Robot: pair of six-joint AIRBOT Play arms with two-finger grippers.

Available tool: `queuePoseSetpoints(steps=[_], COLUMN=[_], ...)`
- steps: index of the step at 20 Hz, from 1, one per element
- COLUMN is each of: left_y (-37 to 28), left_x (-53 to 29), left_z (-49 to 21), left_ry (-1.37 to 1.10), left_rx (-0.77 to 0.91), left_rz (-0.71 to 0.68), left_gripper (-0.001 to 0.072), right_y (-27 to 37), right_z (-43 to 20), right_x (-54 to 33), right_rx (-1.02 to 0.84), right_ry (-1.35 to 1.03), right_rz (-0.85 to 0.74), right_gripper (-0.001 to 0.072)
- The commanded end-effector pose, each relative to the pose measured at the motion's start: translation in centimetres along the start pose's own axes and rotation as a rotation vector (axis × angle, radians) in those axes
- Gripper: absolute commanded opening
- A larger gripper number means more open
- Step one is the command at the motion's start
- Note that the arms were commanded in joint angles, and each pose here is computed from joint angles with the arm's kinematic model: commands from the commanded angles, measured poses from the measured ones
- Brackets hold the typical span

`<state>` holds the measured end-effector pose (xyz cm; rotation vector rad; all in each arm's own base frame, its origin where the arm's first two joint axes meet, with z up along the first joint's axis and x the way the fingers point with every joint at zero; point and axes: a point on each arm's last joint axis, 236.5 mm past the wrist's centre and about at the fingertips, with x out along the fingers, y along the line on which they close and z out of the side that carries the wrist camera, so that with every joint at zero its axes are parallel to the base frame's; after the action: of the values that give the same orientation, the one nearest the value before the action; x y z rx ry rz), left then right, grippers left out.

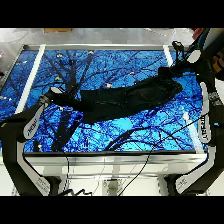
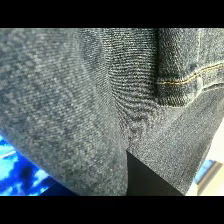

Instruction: Fold the clothes and pants, and hang the long-sleeved shirts on hangers.

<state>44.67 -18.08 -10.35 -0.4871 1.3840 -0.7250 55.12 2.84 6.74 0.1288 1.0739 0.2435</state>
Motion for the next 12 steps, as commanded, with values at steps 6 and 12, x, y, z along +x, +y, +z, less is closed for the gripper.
queuePoseSetpoints(steps=[6, 12], left_y=[-6.2, -7.6], left_x=[-12.4, -25.3], left_z=[-2.3, -5.7], left_ry=[-0.005, -0.174], left_rx=[0.076, 0.049], left_rz=[0.069, 0.374], left_gripper=[0.0038, 0.0037], right_y=[6.5, 16.5], right_z=[-1.3, -5.9], right_x=[0.7, 4.1], right_rx=[-0.088, -0.272], right_ry=[0.045, 0.152], right_rz=[0.256, 0.402], right_gripper=[0.0036, 0.0036])
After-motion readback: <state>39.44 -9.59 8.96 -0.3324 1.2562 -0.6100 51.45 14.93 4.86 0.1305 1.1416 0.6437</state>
